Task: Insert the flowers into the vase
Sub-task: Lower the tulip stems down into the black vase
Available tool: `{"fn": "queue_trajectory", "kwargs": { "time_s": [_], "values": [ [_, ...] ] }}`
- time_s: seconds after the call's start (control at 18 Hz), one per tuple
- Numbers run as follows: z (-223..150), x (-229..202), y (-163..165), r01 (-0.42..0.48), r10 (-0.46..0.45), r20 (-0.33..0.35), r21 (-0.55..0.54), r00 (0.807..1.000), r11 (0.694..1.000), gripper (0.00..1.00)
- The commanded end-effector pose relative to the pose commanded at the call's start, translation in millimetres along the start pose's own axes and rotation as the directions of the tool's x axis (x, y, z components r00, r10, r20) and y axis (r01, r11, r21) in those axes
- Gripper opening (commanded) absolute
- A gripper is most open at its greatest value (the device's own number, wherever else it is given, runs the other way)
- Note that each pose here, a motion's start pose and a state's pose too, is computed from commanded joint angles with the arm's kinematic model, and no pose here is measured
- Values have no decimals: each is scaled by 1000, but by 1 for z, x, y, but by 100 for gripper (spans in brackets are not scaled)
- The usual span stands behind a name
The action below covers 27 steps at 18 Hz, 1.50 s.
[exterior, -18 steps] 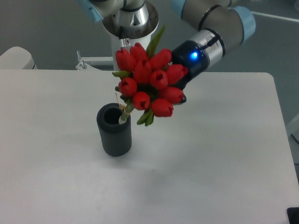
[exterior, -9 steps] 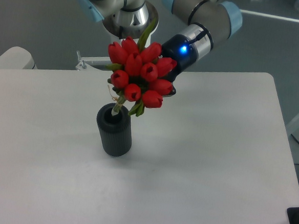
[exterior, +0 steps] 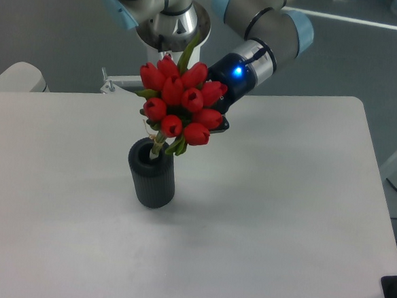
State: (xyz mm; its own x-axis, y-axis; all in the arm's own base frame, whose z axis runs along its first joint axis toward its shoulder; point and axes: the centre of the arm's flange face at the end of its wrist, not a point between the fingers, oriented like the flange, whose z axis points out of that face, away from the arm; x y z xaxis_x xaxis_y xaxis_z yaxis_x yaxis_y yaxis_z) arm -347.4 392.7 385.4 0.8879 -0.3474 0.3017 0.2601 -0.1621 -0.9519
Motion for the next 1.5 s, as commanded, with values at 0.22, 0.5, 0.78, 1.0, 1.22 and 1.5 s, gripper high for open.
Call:
{"fn": "queue_trajectory", "kwargs": {
  "time_s": [0.22,0.5,0.78,1.0,1.22,1.5],
  "values": [
    [3,4,23,-31,31,-7,-3,999,1000,2],
    [5,7,42,-53,53,-10,-7,999,999,4],
    [7,6,69,-85,85,-15,-9,996,996,9],
    [10,6,83,-102,102,-22,-9,995,995,11],
    [10,8,92,-108,108,-23,-10,994,994,16],
    [10,7,102,-119,119,-25,-13,993,993,28]
  ]
}}
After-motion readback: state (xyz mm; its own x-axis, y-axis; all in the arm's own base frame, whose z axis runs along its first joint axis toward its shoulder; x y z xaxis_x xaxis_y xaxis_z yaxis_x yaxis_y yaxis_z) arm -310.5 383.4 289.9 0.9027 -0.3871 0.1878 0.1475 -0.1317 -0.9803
